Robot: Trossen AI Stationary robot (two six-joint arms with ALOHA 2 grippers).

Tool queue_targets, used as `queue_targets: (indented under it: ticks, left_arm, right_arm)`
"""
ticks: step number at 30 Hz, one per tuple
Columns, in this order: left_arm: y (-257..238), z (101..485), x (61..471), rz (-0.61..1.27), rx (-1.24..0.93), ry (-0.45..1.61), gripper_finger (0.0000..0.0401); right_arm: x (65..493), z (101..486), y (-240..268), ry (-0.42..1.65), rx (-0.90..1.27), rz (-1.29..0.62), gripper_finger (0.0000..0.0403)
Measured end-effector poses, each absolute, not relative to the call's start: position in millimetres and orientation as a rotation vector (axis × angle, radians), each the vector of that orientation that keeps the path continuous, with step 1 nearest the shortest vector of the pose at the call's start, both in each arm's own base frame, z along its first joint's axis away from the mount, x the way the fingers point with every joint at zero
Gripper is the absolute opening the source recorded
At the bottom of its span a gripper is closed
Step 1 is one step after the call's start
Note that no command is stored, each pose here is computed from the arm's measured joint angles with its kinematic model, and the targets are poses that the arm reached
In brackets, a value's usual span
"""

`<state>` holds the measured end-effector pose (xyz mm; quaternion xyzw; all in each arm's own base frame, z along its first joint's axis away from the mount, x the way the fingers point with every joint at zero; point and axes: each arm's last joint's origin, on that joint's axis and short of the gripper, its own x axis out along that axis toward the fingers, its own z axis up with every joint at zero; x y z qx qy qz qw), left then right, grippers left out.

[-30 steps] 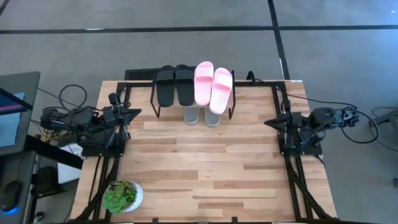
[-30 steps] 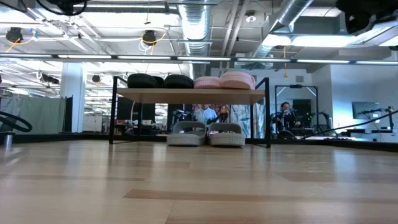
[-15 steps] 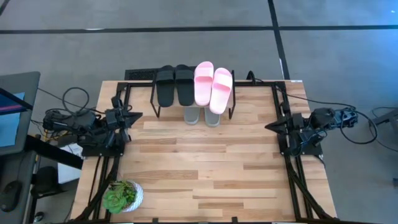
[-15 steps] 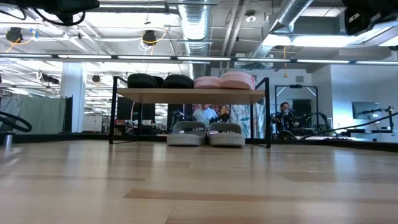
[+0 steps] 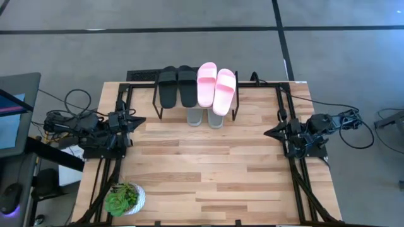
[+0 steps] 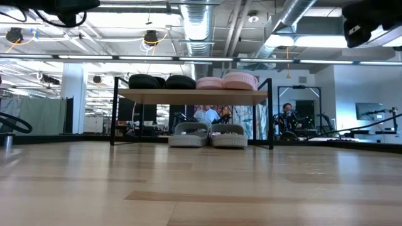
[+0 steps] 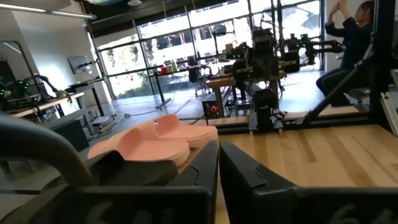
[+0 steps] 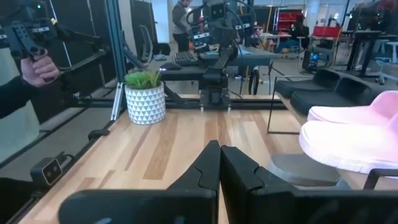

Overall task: Pick and place slides into the shelf
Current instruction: Return to Home Position

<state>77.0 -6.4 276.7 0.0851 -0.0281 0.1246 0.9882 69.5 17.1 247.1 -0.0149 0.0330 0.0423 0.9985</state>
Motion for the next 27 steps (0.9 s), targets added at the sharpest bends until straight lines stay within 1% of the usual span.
queue_targets:
  ticks: [3, 9, 11, 14, 15, 18, 23, 27]
  left_arm:
    - [-8, 266, 82, 0.250, 0.171, -0.056, 0.0006]
    - [-9, 247, 91, 0.306, 0.179, -0.081, 0.0006]
    - [-10, 247, 91, 0.287, 0.187, -0.101, 0.0006]
    - [-11, 252, 91, 0.231, 0.205, -0.154, 0.0006]
    - [-12, 253, 91, 0.216, 0.212, -0.168, 0.0006]
    - [-12, 254, 90, 0.204, 0.224, -0.178, 0.0006]
    - [-10, 249, 92, 0.210, 0.218, -0.133, 0.0006]
    - [-6, 248, 92, 0.250, 0.208, -0.124, 0.0006]
  right_arm:
    - [71, 244, 18, 0.068, -0.028, 0.088, 0.0000]
    - [78, 229, 21, 0.065, -0.027, 0.096, 0.0000]
    - [81, 225, 23, 0.046, -0.039, 0.154, 0.0000]
    - [83, 220, 29, 0.003, -0.114, 0.318, 0.0000]
    - [83, 220, 30, -0.008, -0.127, 0.343, 0.0000]
    - [84, 219, 28, -0.013, -0.137, 0.315, 0.0000]
    - [86, 216, 20, 0.025, -0.137, 0.228, 0.0000]
    - [88, 215, 13, 0.035, -0.133, 0.185, 0.0000]
